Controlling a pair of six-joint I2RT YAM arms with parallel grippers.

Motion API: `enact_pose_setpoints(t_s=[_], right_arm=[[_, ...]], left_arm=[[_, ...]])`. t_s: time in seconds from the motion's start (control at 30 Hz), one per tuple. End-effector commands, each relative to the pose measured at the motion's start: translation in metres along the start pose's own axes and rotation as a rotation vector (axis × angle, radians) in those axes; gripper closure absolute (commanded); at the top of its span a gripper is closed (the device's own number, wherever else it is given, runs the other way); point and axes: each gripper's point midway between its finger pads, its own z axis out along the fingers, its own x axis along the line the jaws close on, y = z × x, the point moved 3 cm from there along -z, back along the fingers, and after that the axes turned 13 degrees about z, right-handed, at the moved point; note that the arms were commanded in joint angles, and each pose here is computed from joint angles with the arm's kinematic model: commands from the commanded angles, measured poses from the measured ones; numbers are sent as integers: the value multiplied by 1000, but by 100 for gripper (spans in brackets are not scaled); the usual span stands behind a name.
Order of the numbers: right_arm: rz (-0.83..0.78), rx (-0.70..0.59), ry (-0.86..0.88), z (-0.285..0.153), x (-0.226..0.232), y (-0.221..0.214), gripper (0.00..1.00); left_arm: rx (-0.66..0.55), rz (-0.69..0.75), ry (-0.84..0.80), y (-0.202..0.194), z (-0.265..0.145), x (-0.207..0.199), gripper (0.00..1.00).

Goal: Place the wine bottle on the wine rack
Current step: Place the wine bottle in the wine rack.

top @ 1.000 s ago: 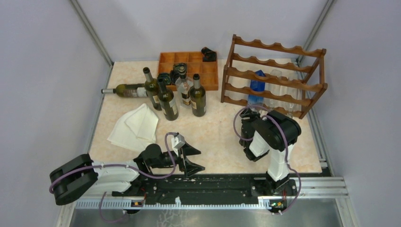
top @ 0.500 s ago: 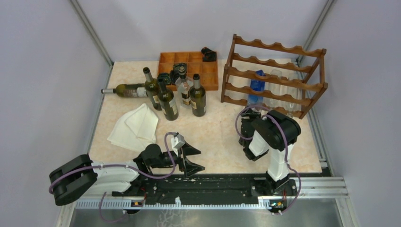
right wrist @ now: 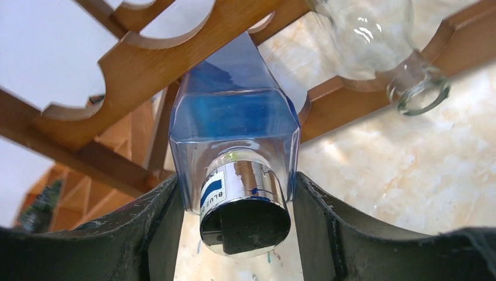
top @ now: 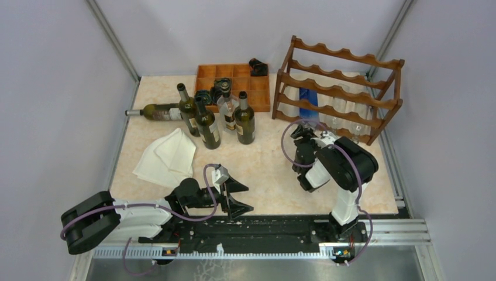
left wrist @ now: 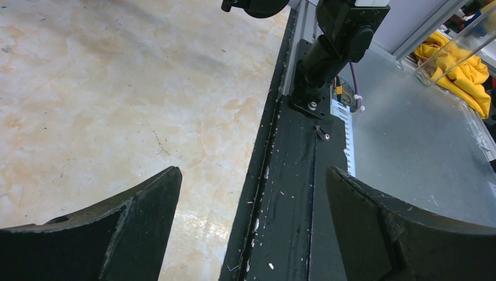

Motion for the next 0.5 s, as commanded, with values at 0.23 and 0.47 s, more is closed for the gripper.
enact_pose_setpoints(t_s=[0.23, 0.47], right_arm=[[-165, -178, 114, -13, 73, 31, 95], [-213, -226, -56, -14, 29, 28, 92]], left_arm=[[-12, 24, -31, 8, 6, -2, 2], [-12, 24, -29, 8, 6, -2, 2]])
